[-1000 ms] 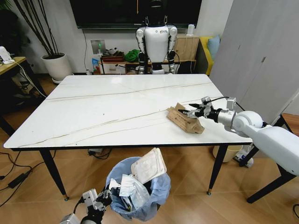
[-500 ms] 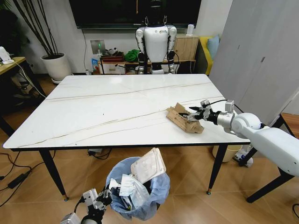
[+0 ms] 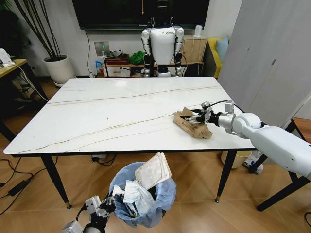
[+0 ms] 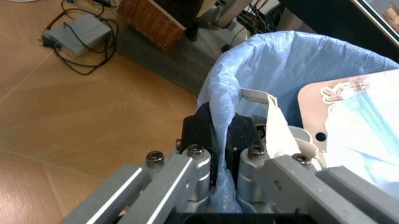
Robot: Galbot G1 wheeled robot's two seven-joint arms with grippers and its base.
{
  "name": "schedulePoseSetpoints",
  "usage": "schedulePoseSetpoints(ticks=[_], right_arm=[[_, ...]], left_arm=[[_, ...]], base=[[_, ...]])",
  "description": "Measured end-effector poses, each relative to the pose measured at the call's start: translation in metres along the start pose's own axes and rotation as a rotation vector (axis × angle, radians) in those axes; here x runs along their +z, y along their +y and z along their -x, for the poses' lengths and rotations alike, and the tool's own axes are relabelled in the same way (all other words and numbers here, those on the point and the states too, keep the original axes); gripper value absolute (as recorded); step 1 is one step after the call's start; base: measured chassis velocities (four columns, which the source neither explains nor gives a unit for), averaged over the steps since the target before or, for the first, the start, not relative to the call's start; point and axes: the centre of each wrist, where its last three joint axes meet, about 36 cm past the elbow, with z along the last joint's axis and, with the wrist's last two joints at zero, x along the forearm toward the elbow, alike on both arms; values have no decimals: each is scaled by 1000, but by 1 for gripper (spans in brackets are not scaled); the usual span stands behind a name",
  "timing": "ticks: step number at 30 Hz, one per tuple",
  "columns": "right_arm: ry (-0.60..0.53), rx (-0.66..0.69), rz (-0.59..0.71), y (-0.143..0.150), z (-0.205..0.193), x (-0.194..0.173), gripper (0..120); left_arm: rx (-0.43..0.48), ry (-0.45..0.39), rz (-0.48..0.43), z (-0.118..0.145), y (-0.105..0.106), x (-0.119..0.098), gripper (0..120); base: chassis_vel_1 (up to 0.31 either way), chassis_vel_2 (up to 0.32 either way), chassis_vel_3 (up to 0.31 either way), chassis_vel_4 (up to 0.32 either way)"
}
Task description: Pick up the trash bin and place the trash from the table into it.
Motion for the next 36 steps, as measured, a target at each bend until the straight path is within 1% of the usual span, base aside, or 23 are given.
schedulePoseSetpoints(ticks=[10, 11, 12, 13, 15, 16, 17, 19, 20, 22, 23, 25, 26, 28, 30, 32, 34, 35, 36], right_arm=[[-1, 3, -2, -3, 14, -6, 100], [-1, 2, -1, -3, 15, -6, 99], [0, 3, 0, -4, 16, -6, 95], [0, 3, 0, -4, 16, -6, 95], [3, 0, 0, -4, 16, -5, 83], [3, 0, 0, -4, 16, -5, 83], [4, -1, -1, -4, 16, -5, 80], [6, 2, -3, -5, 14, -4, 69], [6, 2, -3, -5, 14, -4, 69], [7, 5, -5, -6, 12, -5, 58], [7, 5, -5, -6, 12, -5, 58], [7, 6, -9, -6, 10, -5, 49], [7, 6, -9, -6, 10, -5, 49], [7, 6, -11, -6, 9, -6, 41], [7, 4, -15, -5, 9, -7, 29], [6, 3, -16, -5, 9, -8, 27], [4, 1, -22, -4, 9, -11, 16], [4, 1, -22, -4, 9, -11, 16], [4, 0, -24, -4, 10, -12, 12]], left_arm=[[1, 2, 2, 3, 2, 0, 0], [1, 2, 2, 3, 2, 0, 0], [1, 3, 2, 3, 3, -1, 0], [1, 3, 2, 3, 3, -1, 0], [0, 3, 4, 3, 4, -2, 0], [0, 3, 4, 3, 4, -2, 0], [-1, 3, 4, 3, 4, -2, 0], [-1, 3, 5, 3, 4, -2, 0], [-1, 3, 5, 3, 4, -2, 0], [-1, 2, 4, 3, 4, -3, 0], [-1, 2, 4, 3, 4, -3, 0], [-1, 3, 3, 4, 4, -2, 0], [-1, 3, 3, 4, 4, -2, 0], [-1, 4, 2, 4, 4, -1, 0], [0, 4, 1, 4, 4, -1, 0], [0, 4, 1, 4, 4, -1, 0], [0, 4, 2, 4, 4, -1, 0], [0, 4, 2, 4, 4, -1, 0], [1, 4, 2, 4, 3, -1, 0]], base=[[0, 0, 0, 0], [0, 0, 0, 0], [0, 0, 0, 0], [0, 0, 0, 0], [0, 0, 0, 0], [0, 0, 0, 0], [0, 0, 0, 0], [0, 0, 0, 0], [0, 0, 0, 0], [0, 0, 0, 0], [0, 0, 0, 0], [0, 0, 0, 0], [0, 0, 0, 0], [0, 0, 0, 0], [0, 0, 0, 0], [0, 0, 0, 0], [0, 0, 0, 0], [0, 0, 0, 0], [0, 0, 0, 0]])
